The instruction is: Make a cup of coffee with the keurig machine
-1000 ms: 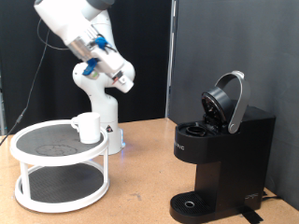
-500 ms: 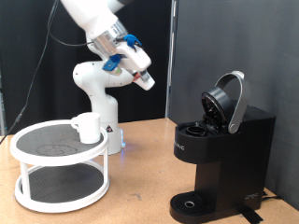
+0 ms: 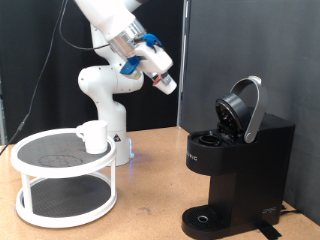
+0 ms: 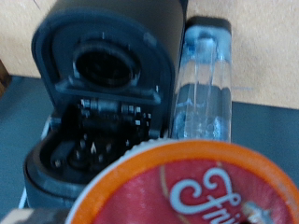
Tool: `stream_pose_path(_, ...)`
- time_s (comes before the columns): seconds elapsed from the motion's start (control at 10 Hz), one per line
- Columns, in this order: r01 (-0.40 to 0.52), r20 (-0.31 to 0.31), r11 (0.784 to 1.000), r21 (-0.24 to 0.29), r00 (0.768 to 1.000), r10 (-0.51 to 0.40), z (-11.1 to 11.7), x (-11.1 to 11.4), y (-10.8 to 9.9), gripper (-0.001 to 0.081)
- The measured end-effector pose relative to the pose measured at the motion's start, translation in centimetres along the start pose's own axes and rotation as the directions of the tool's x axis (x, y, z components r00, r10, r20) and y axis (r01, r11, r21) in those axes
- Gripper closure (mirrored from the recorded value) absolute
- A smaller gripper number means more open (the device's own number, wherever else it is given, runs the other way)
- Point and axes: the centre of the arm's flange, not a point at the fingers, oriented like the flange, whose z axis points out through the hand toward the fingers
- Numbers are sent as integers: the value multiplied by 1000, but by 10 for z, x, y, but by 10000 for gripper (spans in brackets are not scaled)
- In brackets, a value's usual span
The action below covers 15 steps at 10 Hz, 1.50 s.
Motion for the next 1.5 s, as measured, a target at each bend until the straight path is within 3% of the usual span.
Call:
stream_pose_path(0.3,26,-11,1000,-16,1000,-27,8,-33,14,418)
stream_pose_path(0.7,14,5,1000,12,1000,-15,8,-58,20,418)
stream_pose_path(1.2,-19,-8,1000,23,1000,20,13,-62,12,418)
stream_pose_path(1.5,-43,-95,997,57,994,48,46,-61,-1,418)
